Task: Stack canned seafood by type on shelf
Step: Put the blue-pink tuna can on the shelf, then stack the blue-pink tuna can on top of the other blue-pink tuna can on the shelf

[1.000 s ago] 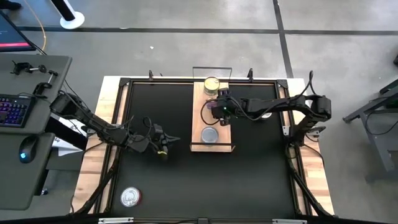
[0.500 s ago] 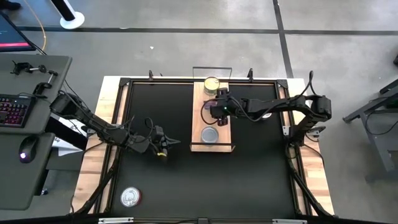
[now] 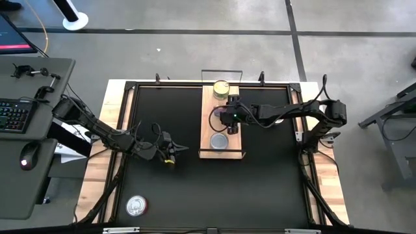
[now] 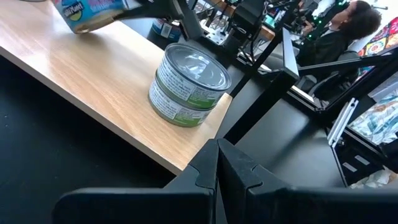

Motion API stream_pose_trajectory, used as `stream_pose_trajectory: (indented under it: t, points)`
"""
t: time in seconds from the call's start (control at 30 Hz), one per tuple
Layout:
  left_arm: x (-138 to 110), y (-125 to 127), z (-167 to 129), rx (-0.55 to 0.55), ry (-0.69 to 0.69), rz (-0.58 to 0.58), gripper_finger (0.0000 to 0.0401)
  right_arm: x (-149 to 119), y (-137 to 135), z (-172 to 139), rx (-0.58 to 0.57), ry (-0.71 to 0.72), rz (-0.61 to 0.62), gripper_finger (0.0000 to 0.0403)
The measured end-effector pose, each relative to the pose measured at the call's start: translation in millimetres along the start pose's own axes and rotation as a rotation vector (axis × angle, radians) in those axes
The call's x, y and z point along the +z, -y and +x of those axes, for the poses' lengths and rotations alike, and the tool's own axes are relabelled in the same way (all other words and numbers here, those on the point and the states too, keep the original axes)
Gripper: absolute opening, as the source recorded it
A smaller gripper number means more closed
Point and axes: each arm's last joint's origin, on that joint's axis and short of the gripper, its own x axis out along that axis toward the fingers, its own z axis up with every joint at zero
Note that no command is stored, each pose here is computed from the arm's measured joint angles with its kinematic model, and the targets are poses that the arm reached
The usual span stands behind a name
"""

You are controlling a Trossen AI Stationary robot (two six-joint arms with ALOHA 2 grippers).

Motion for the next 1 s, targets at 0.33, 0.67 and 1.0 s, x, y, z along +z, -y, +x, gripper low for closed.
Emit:
stream_pose_trajectory:
  t: [0.33,0.67,1.0]
  points:
    - [0,0,0,0.001,-0.001,0.000,0.0000,-3,-8,-2,0.044,-0.049,-0.032,0.0292]
    - [-2,-2,0,0.015,-0.017,0.013,0.0000,-4,15,-8,-0.171,-0.077,0.072,0.0326]
    - [-3,-1,0,-0.003,-0.033,0.012,0.0000,-2,8,-12,-0.238,-0.136,0.045,0.0326]
